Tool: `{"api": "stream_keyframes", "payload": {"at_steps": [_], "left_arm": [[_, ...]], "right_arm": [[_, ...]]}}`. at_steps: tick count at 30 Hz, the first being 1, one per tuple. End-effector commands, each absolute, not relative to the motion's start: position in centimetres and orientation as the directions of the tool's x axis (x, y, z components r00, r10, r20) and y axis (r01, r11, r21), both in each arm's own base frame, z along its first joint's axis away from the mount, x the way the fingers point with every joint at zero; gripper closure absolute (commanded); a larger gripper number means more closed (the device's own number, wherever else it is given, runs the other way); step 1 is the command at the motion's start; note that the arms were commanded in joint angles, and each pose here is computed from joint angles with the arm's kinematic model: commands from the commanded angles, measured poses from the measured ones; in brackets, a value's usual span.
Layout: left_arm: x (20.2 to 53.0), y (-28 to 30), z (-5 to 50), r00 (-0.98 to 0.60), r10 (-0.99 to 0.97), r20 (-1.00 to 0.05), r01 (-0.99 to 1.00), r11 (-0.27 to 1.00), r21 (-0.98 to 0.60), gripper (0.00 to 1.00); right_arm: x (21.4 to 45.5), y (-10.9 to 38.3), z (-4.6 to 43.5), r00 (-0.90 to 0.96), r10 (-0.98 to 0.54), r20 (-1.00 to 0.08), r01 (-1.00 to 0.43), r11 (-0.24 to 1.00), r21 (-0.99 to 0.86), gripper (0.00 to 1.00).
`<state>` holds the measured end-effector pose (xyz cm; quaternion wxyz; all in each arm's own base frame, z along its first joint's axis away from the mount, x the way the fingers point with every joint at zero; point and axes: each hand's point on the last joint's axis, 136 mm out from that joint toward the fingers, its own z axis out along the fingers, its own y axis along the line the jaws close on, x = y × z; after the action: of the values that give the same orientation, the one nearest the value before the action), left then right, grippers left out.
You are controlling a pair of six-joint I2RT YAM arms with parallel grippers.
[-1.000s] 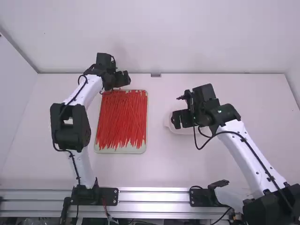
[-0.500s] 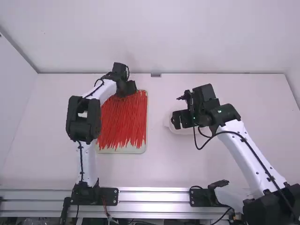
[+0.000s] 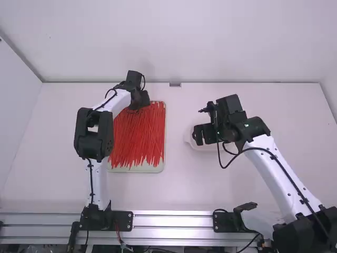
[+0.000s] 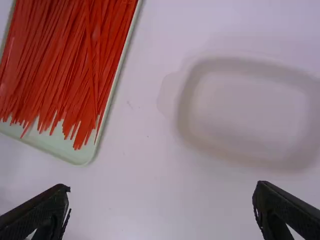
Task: Fasten the cable tie
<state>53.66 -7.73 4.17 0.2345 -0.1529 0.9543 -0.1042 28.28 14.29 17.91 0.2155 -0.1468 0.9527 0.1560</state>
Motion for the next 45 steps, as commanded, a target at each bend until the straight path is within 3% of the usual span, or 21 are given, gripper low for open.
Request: {"api": "stream_keyframes", "payload": {"at_steps": [1, 6, 21, 29, 45], "left_arm": [[53.9, -7.1, 4.0, -0.836, -0.353, -0.420, -0.269, 0.931, -0.249, 0.60], [53.6, -7.1, 3.8, -0.840, -0.353, -0.413, -0.271, 0.931, -0.244, 0.66], [52.9, -7.6, 2.1, -0.846, -0.344, -0.408, -0.263, 0.934, -0.242, 0.67], [52.6, -7.2, 1.8, -0.843, -0.357, -0.403, -0.286, 0.931, -0.227, 0.75], [52.8, -7.3, 1.3, -0.834, -0.358, -0.419, -0.280, 0.930, -0.237, 0.73]], "right_arm": [[28.8, 14.2, 18.6, -0.856, -0.210, -0.472, -0.345, 0.913, 0.220, 0.02], [28.8, 14.2, 18.6, -0.856, -0.210, -0.473, -0.345, 0.913, 0.220, 0.02], [28.9, 14.2, 18.6, -0.854, -0.209, -0.476, -0.346, 0.912, 0.220, 0.02], [28.9, 14.3, 18.6, -0.854, -0.210, -0.476, -0.347, 0.912, 0.220, 0.02], [29.0, 14.2, 18.6, -0.852, -0.212, -0.478, -0.348, 0.913, 0.215, 0.02]]}}
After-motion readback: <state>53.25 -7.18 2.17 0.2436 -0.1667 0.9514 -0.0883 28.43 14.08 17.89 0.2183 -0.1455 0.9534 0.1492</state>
